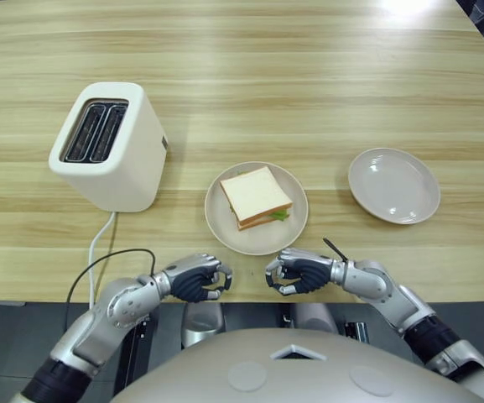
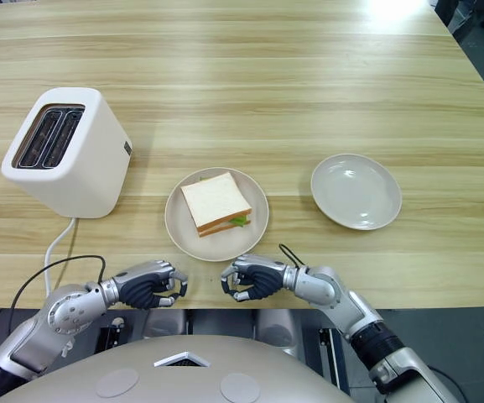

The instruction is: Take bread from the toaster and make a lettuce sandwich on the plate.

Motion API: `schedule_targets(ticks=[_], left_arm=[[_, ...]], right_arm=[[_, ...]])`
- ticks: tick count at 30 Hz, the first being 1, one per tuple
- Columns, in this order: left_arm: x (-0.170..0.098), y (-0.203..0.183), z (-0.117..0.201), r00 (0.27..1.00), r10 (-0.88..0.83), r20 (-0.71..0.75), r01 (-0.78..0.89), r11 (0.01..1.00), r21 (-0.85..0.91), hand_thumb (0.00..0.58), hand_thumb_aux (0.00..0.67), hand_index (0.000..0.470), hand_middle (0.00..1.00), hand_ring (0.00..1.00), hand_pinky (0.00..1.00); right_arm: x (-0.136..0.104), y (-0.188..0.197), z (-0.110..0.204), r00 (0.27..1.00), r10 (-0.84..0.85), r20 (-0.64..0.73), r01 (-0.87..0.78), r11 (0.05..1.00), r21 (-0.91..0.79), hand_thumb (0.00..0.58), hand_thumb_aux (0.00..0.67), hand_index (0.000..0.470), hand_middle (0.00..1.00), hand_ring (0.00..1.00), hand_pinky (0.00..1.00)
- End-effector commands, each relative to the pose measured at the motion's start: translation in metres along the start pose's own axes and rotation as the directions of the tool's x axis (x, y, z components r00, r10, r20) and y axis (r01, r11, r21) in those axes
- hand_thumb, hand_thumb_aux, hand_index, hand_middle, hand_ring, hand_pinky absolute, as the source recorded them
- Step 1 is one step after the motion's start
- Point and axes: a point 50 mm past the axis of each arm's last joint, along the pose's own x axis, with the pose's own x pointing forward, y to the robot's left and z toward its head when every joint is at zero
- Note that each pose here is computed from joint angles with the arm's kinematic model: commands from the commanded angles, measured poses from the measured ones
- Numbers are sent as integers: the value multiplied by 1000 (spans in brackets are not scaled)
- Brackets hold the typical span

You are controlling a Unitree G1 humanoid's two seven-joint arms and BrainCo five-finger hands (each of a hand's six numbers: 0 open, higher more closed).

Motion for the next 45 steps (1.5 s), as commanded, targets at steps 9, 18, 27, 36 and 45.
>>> schedule_targets(ticks=[9, 18, 27, 36, 45], left_arm=[[56, 32, -27, 985, 171, -32, -155, 944, 292, 580, 670, 460, 1000, 1000, 1000], [82, 99, -58, 900, 422, -107, -327, 818, 474, 580, 670, 460, 1000, 1000, 1000], [93, 105, -77, 875, 460, -149, -365, 830, 421, 580, 670, 460, 1000, 1000, 1000], [77, 122, -59, 808, 589, 2, -543, 744, 390, 580, 670, 460, 1000, 1000, 1000], [27, 155, 14, 404, 892, 204, -896, 431, -109, 0, 0, 0, 0, 0, 0]], right_arm=[[13, -40, -31, 973, -92, -212, 64, 989, -133, 580, 670, 460, 1000, 1000, 1000], [35, -94, -50, 937, -242, -252, 185, 955, -232, 580, 670, 460, 1000, 1000, 1000], [41, -124, -75, 883, -296, -364, 235, 950, -204, 580, 670, 460, 1000, 1000, 1000], [19, -131, -73, 871, -419, -257, 367, 902, -228, 506, 431, 296, 153, 153, 153], [-3, -146, -11, 605, -773, 191, 779, 624, 62, 0, 0, 0, 0, 0, 0]])
